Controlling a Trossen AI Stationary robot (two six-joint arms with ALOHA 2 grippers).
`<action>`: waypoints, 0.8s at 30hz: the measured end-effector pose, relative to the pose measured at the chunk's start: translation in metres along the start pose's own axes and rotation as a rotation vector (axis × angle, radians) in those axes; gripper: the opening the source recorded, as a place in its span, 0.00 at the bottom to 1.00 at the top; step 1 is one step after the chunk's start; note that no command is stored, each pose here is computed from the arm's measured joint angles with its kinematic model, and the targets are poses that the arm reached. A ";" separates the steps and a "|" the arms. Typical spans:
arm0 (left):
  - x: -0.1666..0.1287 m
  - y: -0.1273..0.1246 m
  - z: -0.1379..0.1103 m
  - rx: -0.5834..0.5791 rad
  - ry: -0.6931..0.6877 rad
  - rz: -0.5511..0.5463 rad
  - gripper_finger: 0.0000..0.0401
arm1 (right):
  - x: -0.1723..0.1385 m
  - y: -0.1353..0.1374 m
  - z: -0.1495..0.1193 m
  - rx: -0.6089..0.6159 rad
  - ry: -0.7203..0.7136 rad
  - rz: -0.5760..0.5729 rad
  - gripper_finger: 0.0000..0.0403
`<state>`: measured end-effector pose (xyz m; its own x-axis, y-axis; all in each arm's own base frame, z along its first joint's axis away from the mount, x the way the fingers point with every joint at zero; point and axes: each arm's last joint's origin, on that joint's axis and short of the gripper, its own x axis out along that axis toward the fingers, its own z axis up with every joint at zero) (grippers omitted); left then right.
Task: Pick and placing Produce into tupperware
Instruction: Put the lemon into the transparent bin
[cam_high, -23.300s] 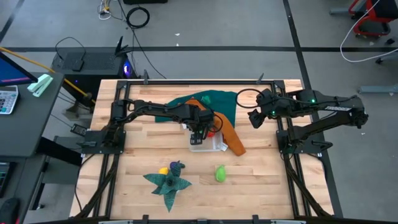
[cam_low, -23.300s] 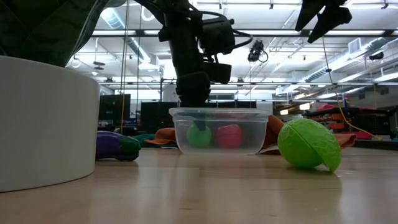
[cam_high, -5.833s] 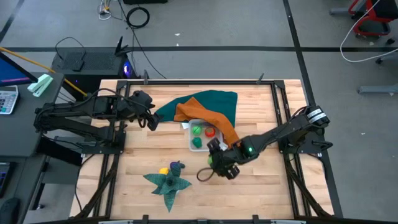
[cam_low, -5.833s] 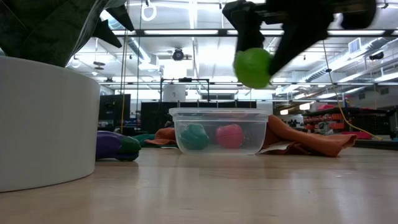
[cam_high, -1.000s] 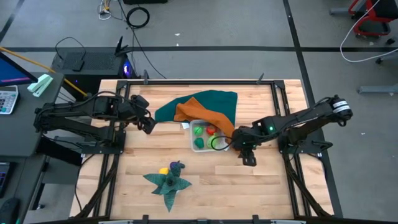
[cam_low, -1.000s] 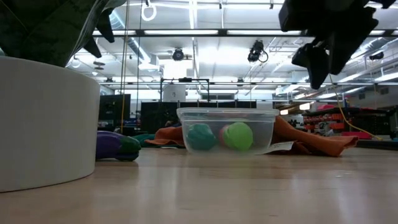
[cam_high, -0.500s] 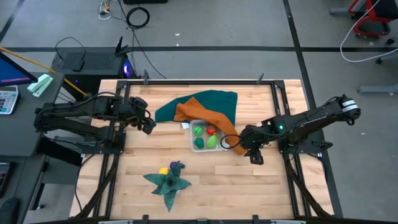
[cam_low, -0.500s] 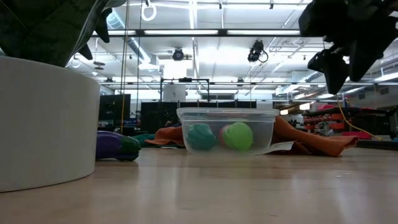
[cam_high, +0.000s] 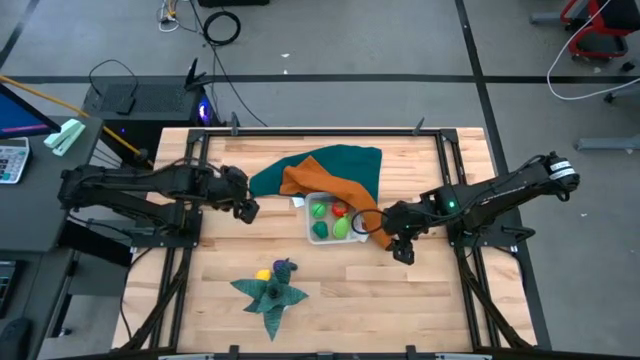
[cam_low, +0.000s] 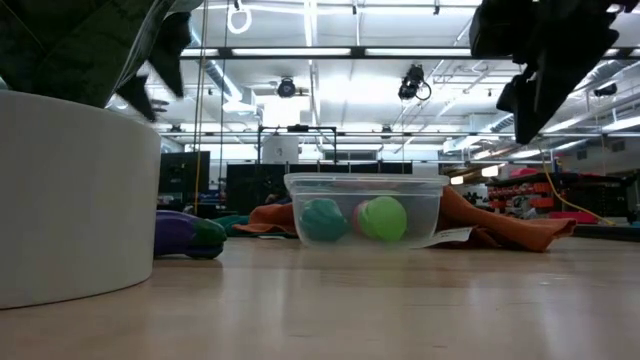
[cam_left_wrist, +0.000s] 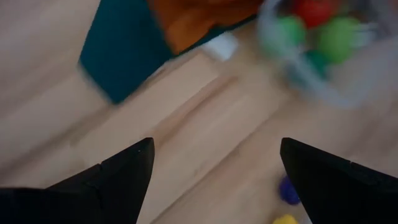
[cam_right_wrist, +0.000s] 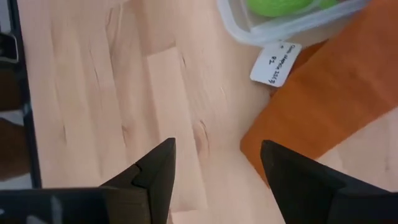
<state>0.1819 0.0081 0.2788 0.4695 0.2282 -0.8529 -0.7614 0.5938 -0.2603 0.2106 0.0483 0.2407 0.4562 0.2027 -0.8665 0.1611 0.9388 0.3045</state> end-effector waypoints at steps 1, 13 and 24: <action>0.007 0.002 -0.004 -0.038 0.016 0.020 0.88 | 0.000 0.000 0.000 0.022 0.001 0.000 0.49; 0.052 0.022 -0.049 -0.273 0.348 0.020 0.88 | 0.000 0.002 -0.001 0.229 0.039 0.063 0.49; 0.058 0.011 -0.065 -0.277 0.457 -0.119 0.88 | 0.000 0.002 -0.001 0.246 0.050 0.078 0.49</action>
<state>0.1718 -0.0221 0.1967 0.3648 -0.2232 -0.9039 -0.8328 0.3559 -0.4240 0.2101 0.0508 0.2412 0.4329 0.2908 -0.8533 0.3379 0.8252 0.4526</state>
